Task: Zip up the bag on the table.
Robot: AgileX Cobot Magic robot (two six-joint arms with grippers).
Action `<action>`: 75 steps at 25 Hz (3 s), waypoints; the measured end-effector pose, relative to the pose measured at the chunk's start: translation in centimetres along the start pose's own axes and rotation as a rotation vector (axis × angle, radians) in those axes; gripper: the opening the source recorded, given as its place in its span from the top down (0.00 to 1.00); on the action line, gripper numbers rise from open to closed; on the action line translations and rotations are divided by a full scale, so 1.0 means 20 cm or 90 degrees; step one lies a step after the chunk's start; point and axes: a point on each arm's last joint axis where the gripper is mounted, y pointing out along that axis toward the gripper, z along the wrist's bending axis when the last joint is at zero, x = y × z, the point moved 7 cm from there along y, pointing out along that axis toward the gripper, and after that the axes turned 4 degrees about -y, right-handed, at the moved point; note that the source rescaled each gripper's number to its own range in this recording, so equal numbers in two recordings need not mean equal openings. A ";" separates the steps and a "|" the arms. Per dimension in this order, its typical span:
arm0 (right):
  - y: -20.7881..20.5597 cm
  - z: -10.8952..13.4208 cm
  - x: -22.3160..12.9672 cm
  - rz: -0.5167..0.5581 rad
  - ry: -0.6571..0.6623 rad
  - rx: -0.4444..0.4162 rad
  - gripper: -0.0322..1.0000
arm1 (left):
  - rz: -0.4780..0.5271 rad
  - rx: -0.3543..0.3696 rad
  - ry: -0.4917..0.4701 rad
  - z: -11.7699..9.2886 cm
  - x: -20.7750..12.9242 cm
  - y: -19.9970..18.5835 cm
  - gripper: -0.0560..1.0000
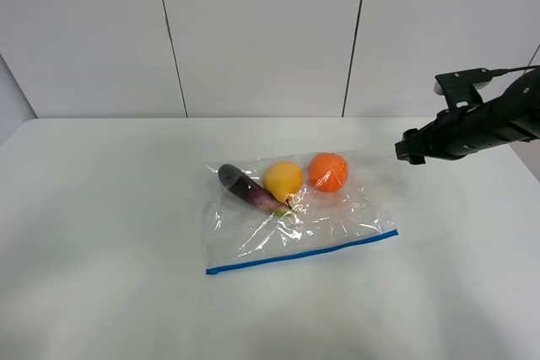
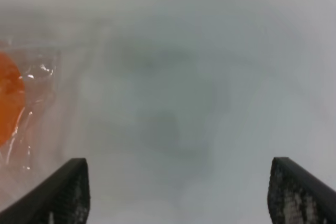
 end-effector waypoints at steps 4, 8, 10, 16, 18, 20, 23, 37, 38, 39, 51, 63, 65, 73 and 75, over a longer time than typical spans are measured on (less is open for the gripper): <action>0.00 0.01 -0.01 0.010 0.038 0.007 0.00 | 0.000 0.000 0.000 0.00 0.00 0.00 0.12; 0.00 -0.03 -0.03 0.019 0.070 0.005 0.00 | 0.000 0.000 0.000 0.00 0.00 0.00 0.12; -0.01 -0.06 -0.04 0.024 0.078 0.001 0.00 | 0.000 0.000 0.000 0.00 0.00 0.00 0.12; -0.01 -0.07 -0.07 0.037 0.072 0.001 0.00 | 0.000 0.000 0.000 0.00 0.00 0.00 0.12; -0.03 -0.07 -0.06 0.033 0.070 0.002 0.00 | 0.000 0.000 0.000 0.00 0.00 0.00 0.12; -0.08 -0.08 -0.02 0.015 0.063 -0.004 0.00 | 0.000 0.000 0.000 0.00 0.00 0.00 0.12; -0.19 -0.09 0.06 -0.029 0.048 -0.017 0.00 | 0.000 0.000 0.000 0.00 0.00 0.00 0.12; -0.68 -0.02 0.20 -0.118 -0.003 -0.009 0.00 | 0.000 0.000 0.000 0.00 0.00 0.00 0.12; -0.71 -0.01 0.20 -0.117 -0.007 -0.006 0.00 | 0.000 0.000 0.000 0.00 0.00 0.00 0.12; -0.73 0.00 0.19 -0.117 -0.010 -0.004 0.00 | 0.000 0.000 0.000 0.00 0.00 0.00 0.12; -0.97 0.00 0.15 -0.156 0.000 -0.033 0.00 | 0.000 0.000 0.000 0.00 0.00 0.00 0.12; -1.14 0.01 -0.06 -0.177 0.042 -0.090 0.00 | 0.000 0.000 0.000 0.00 0.00 0.00 0.12; -1.17 0.03 -0.10 -0.181 0.043 -0.095 0.00 | 0.000 0.000 -0.001 0.00 0.00 0.00 0.12; -1.34 0.10 -0.26 -0.201 0.047 -0.099 0.00 | 0.000 0.000 -0.001 0.00 0.00 0.00 0.12; -1.40 0.12 -0.31 -0.201 0.046 -0.100 0.00 | 0.000 0.000 -0.001 0.00 0.00 0.00 0.12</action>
